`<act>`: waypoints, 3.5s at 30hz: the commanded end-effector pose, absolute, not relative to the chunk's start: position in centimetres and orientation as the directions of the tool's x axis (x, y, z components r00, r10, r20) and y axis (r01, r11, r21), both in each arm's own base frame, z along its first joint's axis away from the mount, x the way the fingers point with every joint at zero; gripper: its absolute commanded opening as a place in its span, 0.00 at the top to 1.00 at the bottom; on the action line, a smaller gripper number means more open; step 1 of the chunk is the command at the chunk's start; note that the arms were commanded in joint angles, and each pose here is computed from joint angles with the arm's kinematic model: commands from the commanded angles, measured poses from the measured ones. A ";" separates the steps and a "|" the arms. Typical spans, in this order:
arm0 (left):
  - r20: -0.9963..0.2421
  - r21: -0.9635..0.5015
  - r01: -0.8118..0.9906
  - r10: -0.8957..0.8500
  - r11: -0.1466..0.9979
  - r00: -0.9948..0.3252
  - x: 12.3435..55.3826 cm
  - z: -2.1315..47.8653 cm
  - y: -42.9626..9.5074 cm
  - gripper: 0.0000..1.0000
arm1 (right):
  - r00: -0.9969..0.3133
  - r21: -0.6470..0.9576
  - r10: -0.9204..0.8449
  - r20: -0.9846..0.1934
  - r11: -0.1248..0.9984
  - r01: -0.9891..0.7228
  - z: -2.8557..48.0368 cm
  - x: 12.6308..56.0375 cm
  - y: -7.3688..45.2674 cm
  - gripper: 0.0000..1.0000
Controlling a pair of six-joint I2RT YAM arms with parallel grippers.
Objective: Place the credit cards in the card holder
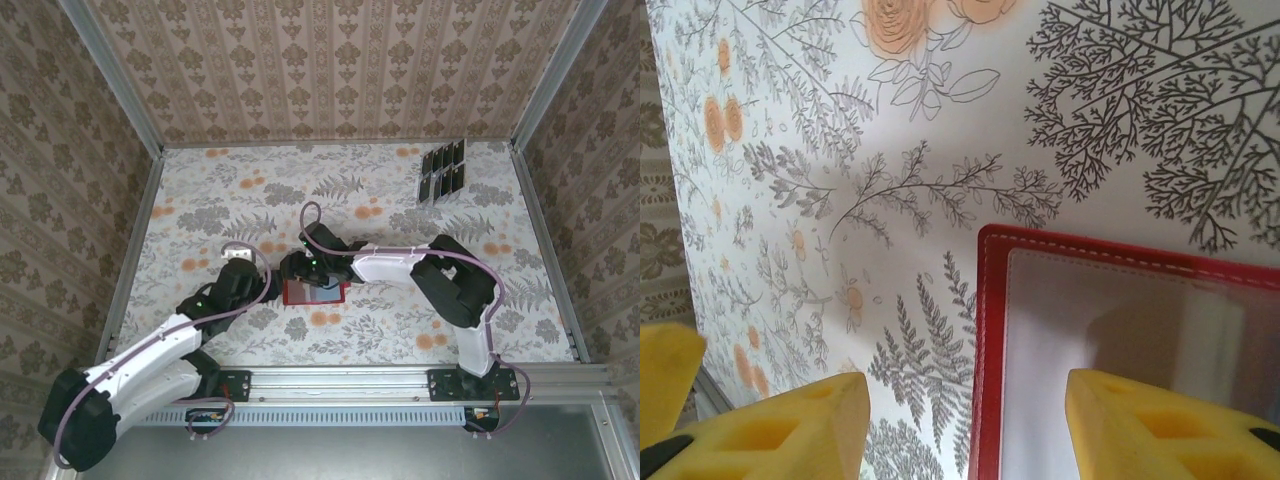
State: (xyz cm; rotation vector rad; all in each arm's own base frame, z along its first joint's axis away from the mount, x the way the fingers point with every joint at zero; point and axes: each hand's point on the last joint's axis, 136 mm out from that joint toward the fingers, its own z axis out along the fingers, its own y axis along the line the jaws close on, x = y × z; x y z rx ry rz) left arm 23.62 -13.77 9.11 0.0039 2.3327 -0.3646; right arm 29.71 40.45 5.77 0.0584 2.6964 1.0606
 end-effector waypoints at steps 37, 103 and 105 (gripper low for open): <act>-0.584 -0.240 0.156 -0.014 0.958 -0.812 28.7 7.9 -17.6 0.06 | -0.828 -0.052 0.210 -0.520 0.960 0.277 12.9 50.4 4.8 0.44; -0.588 -0.244 0.133 -0.038 0.961 -0.808 27.0 7.3 -16.3 0.03 | -0.853 0.031 0.130 -0.506 0.991 0.133 14.5 35.7 10.6 0.45; -0.588 -0.245 0.132 -0.039 0.961 -0.808 27.0 7.2 -16.3 0.03 | -0.863 0.009 0.100 -0.495 0.994 0.111 14.3 36.1 10.8 0.46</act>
